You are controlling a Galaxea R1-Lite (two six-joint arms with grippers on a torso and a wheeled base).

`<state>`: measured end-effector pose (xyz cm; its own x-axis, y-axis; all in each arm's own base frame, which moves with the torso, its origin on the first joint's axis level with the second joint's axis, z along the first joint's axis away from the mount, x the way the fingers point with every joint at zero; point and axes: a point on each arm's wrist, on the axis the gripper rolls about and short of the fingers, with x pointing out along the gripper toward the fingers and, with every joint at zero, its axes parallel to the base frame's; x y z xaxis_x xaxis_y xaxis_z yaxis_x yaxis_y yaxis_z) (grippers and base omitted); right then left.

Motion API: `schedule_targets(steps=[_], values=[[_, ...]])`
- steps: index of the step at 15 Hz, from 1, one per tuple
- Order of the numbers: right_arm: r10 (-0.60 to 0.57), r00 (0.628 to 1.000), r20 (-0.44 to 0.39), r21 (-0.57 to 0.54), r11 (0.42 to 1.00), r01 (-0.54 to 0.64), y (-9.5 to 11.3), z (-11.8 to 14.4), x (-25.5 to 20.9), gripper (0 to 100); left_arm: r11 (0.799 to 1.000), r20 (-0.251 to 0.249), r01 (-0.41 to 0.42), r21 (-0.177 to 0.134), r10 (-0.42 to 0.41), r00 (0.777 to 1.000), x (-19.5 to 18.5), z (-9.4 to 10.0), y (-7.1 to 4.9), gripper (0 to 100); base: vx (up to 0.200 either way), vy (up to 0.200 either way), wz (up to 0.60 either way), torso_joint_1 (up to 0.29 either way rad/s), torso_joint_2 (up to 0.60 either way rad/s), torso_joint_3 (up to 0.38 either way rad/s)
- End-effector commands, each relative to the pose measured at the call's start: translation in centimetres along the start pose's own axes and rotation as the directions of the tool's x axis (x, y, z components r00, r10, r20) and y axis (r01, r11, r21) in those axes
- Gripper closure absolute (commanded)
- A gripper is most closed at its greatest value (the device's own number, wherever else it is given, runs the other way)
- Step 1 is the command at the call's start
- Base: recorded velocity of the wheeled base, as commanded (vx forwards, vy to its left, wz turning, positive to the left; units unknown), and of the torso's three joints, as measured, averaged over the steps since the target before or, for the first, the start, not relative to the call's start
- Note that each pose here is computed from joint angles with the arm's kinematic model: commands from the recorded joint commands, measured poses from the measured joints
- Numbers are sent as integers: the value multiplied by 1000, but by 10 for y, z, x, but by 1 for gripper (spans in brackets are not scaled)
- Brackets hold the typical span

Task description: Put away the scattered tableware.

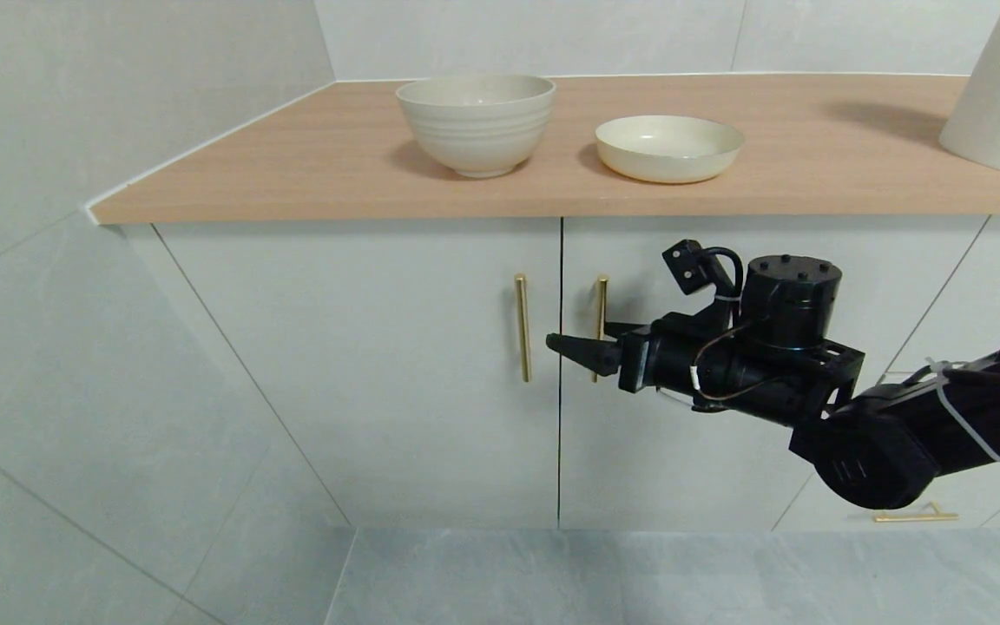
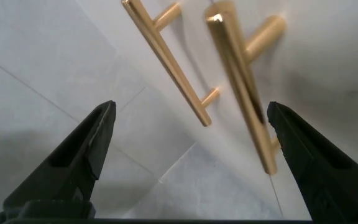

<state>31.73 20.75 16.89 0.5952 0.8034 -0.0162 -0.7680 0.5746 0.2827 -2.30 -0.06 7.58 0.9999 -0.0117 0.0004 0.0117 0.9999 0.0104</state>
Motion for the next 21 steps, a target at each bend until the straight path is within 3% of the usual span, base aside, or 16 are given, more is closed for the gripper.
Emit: schedule_targets(steps=[1, 12, 21], values=[[8, 1000, -3, 4, 1000, -8, 2, -5, 3, 0, 1000, 0, -1, 0, 1, 1000, 0, 0, 0, 0, 0, 0, 0, 0, 0, 0], [136, 990, -29, 74, 988, -133, 30, 3, -23, 0, 1000, 0, -1, 0, 1, 1000, 0, 0, 0, 0, 0, 0, 0, 0, 0, 0], [188, 974, -124, 119, 978, -173, 54, -17, -80, 0, 1000, 0, -1, 0, 1, 1000, 0, 0, 0, 0, 0, 0, 0, 0, 0, 0]])
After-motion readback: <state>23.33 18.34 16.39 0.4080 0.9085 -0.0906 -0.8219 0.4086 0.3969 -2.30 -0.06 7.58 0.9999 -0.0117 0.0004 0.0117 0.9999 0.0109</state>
